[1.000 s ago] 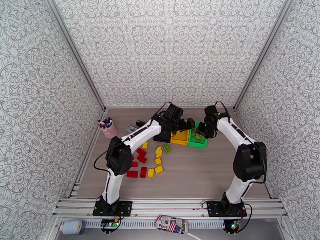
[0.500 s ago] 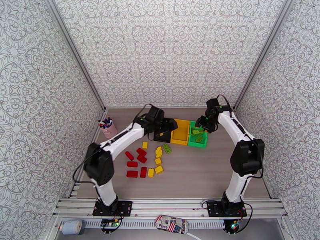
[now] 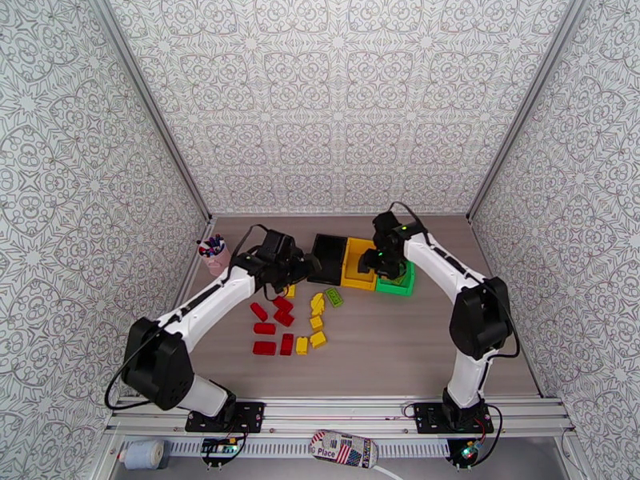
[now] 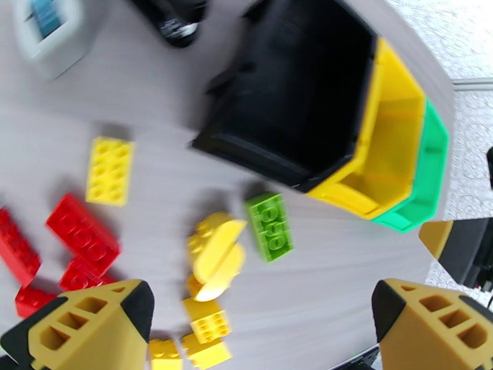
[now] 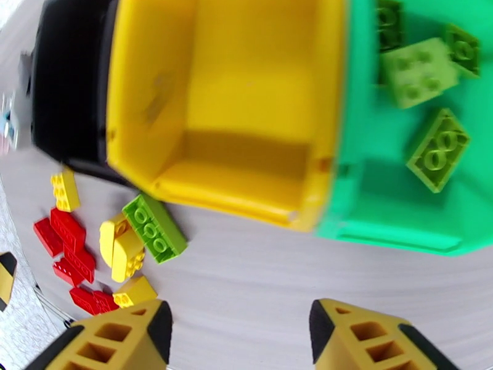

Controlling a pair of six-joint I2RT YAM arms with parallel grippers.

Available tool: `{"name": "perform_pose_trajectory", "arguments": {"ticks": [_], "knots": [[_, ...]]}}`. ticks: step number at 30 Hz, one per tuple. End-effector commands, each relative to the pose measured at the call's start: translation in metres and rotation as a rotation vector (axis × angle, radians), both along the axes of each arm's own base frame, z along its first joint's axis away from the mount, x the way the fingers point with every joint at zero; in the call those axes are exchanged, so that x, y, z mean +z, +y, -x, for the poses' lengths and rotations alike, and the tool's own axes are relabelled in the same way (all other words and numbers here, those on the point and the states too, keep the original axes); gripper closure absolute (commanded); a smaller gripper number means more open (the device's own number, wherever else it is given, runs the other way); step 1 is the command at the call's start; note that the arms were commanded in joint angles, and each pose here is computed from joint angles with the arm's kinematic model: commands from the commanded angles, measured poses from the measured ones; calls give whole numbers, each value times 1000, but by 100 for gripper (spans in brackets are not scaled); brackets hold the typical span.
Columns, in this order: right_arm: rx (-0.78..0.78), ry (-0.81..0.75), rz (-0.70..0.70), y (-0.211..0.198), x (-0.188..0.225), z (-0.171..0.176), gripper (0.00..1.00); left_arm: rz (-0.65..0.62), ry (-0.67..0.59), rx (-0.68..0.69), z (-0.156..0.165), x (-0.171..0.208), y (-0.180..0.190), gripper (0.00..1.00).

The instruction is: Sort the legos into containers by color

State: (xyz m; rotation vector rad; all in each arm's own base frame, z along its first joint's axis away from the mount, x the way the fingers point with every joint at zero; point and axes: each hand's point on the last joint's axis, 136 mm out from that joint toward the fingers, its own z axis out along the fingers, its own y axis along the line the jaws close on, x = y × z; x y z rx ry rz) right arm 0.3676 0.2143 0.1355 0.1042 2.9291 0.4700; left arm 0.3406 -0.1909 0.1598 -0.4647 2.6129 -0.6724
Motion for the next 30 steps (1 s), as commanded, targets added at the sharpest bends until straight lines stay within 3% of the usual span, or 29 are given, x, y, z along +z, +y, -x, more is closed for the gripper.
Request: {"name": "perform_pose_trajectory", "arguments": {"ticks": [1, 13, 30], "knots": [[44, -5, 29, 19, -9, 4, 35, -19, 28, 47, 15, -6, 14, 1], [291, 30, 185, 79, -46, 24, 38, -23, 66, 115, 55, -21, 40, 1], [391, 82, 283, 96, -91, 33, 46, -18, 87, 184, 88, -28, 63, 1]]}}
